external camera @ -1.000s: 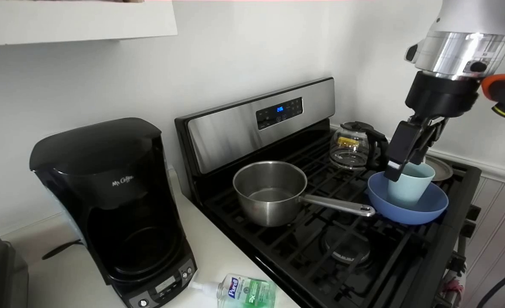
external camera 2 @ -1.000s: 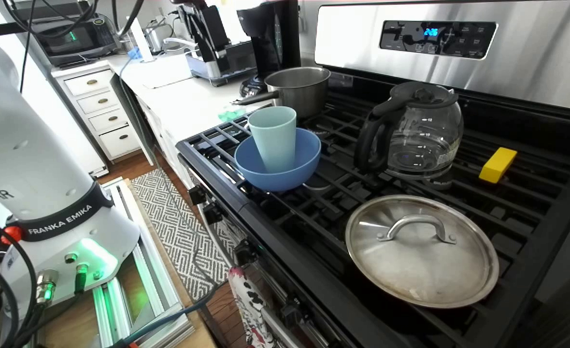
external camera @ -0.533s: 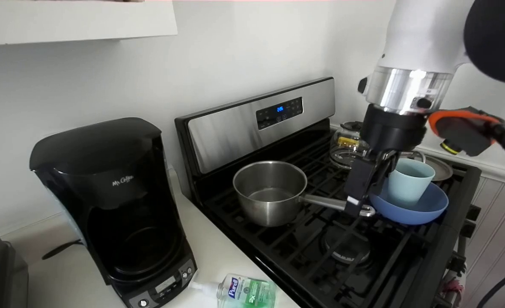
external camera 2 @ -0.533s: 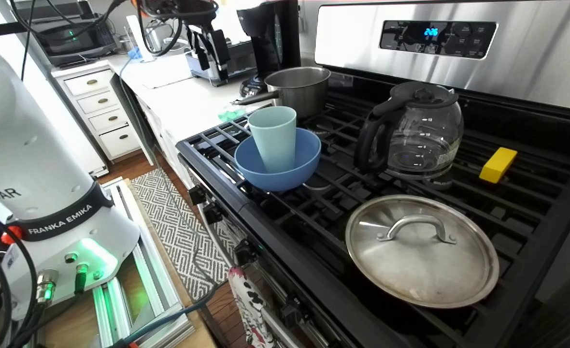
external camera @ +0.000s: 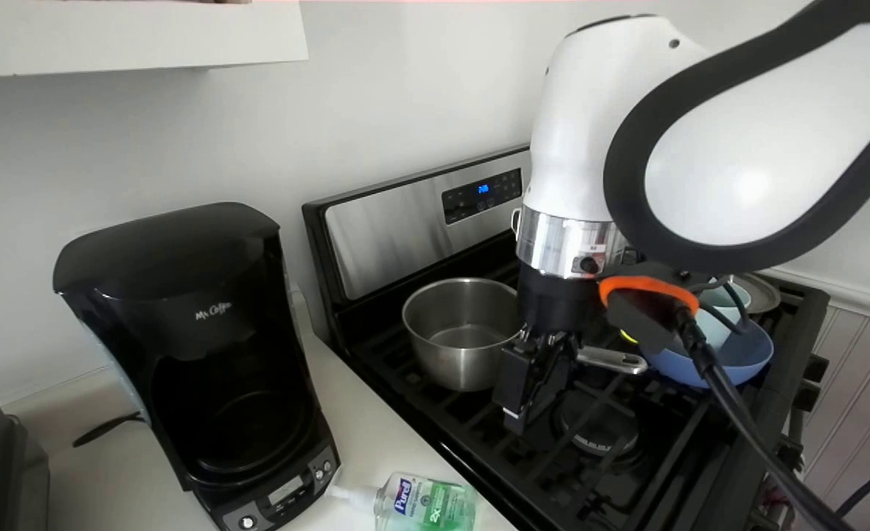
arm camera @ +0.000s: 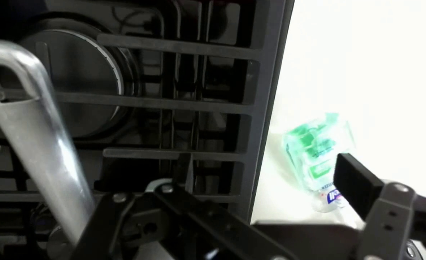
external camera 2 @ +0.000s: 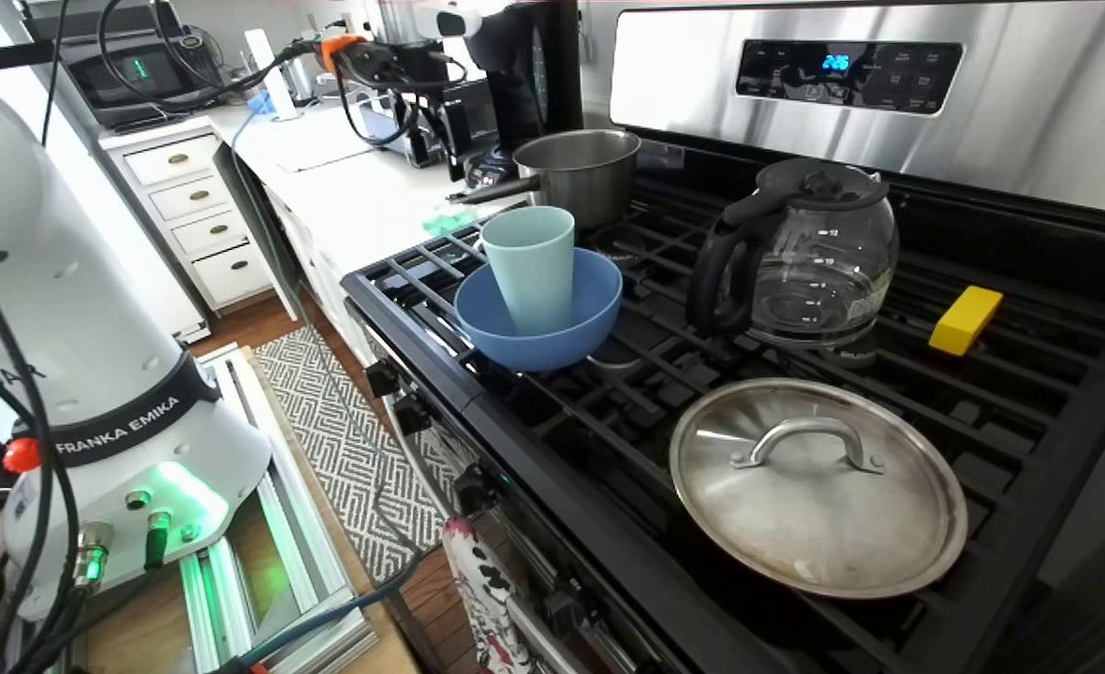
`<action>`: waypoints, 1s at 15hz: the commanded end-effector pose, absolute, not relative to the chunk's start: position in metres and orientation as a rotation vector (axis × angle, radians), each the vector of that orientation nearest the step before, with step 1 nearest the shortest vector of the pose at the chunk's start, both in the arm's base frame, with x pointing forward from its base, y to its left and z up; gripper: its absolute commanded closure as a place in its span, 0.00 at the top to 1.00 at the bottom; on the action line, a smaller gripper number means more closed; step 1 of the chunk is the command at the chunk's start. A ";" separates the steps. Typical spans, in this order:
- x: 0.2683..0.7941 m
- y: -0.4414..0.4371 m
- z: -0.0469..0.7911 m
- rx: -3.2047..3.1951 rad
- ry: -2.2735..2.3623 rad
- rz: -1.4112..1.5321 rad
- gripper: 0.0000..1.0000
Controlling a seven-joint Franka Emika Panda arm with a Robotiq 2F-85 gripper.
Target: Put the bottle in the pot
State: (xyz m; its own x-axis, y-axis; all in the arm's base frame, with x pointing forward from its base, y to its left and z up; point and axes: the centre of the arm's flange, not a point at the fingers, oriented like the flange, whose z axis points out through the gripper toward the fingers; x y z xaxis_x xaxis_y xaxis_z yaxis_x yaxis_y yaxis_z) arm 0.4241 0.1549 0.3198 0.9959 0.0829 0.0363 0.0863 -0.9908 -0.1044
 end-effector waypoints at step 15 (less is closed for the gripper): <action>0.490 0.247 0.265 -2.960 -0.806 -0.198 1.00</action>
